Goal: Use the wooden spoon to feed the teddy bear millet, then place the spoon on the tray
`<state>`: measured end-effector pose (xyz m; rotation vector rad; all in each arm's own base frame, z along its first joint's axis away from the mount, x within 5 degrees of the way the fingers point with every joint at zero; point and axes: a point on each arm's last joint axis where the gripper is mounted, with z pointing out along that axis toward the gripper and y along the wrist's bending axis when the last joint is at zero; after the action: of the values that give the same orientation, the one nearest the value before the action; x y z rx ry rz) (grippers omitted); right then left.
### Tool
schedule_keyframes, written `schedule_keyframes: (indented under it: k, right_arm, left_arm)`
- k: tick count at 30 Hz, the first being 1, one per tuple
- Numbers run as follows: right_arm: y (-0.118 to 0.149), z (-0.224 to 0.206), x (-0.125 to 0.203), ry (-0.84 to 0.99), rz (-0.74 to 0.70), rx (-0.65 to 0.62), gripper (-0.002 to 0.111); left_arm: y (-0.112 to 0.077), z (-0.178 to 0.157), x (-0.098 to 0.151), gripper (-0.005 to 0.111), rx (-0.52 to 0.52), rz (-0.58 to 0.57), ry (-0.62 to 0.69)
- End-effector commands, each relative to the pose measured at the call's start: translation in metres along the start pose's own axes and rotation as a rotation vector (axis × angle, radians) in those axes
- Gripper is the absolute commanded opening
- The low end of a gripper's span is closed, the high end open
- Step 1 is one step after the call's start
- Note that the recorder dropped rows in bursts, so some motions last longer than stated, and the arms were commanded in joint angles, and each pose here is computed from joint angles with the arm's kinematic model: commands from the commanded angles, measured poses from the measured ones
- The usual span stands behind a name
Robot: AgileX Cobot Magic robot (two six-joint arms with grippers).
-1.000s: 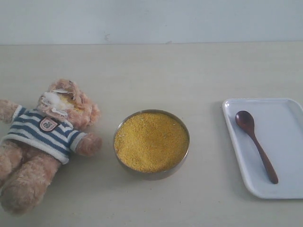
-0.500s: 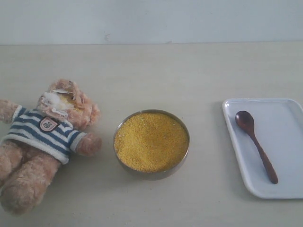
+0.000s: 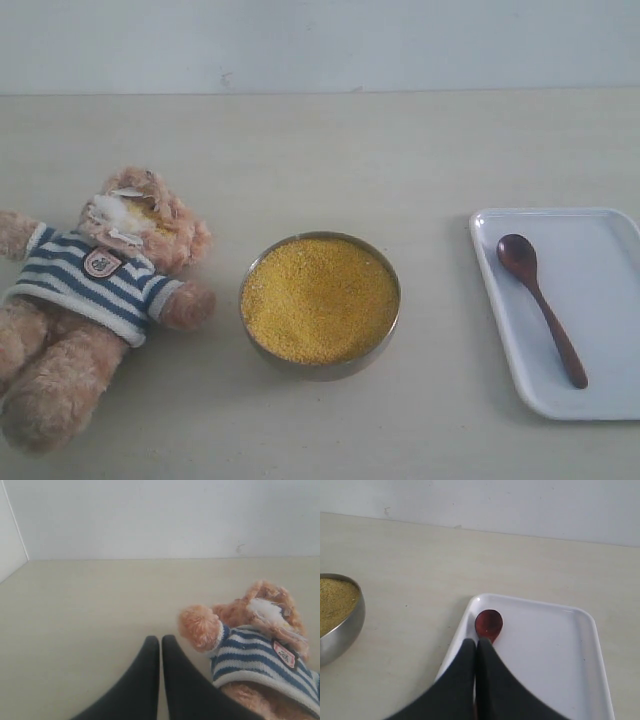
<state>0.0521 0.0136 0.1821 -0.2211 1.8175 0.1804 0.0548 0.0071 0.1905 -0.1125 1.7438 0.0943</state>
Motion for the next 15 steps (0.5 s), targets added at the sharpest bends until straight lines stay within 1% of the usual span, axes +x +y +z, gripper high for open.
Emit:
schedule_keyframes:
  k: [1,15]
  right_arm:
    - [-0.0004,-0.0004,-0.0004,-0.004,0.001,0.005,0.000]
    - [-0.0004,-0.0004,-0.0017,-0.018,0.011,0.005,0.000]
  left_arm:
    - [0.0000,0.0001,0.0004,0.004,-0.001,-0.019,-0.008]
    - [0.0000,0.0001,0.0004,0.004,-0.001,-0.019,-0.008]
